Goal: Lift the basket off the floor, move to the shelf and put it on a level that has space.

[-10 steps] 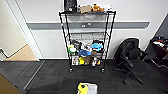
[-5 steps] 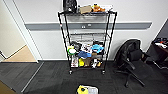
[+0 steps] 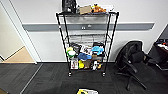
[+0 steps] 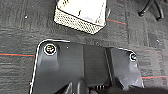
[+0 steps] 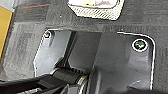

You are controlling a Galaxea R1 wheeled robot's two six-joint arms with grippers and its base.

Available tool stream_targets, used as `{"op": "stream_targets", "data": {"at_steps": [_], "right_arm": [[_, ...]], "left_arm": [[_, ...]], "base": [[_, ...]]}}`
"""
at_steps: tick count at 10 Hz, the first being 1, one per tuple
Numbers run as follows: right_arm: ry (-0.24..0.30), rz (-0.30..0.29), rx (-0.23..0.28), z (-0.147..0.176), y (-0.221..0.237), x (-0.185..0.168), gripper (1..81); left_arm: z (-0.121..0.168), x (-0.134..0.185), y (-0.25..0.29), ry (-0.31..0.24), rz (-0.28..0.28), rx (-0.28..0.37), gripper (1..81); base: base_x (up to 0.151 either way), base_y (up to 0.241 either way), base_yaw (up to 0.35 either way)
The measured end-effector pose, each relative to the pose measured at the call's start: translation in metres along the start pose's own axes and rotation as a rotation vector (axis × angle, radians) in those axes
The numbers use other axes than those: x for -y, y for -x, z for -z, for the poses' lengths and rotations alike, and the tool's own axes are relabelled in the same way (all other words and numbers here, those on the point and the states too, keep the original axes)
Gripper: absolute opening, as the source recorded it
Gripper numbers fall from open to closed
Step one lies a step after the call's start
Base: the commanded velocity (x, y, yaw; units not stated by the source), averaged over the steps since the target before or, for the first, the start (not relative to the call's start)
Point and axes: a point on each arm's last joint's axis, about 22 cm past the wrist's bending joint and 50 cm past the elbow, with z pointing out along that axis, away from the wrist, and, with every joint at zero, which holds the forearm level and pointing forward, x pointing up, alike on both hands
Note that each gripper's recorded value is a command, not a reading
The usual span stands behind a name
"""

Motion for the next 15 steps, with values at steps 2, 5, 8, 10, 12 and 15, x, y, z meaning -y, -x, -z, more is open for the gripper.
{"op": "stream_targets", "data": {"at_steps": [2,5,8,10,12,15], "right_arm": [[0.002,0.0,0.0,0.0,0.0,-0.001,81.1],[0.003,0.001,0.001,0.0,0.0,-0.001,81.1],[0.004,0.001,0.0,0.0,0.0,-0.001,81.1],[0.004,0.001,-0.002,-0.001,-0.003,-0.002,81.1],[0.004,-0.002,0.002,0.0,0.001,-0.001,81.1],[0.015,-0.005,0.003,-0.001,0.0,-0.005,81.1]], "left_arm": [[0.0,0.0,-0.001,0.0,0.0,0.0,81.1],[0.0,0.0,0.0,0.0,0.001,0.0,81.1],[0.0,0.0,0.0,0.0,0.001,0.0,81.1],[0.0,0.0,-0.001,0.0,0.001,0.001,81.1],[0.001,0.0,0.008,-0.001,0.004,0.011,81.1],[0.003,0.002,0.02,-0.004,0.01,0.027,81.1]], "base": [[0.114,0.0,0.0],[0.105,0.0,0.0],[0.058,0.0,0.0],[0.0,0.0,0.0],[0.0,0.0,0.0],[0.0,0.0,0.0]]}}
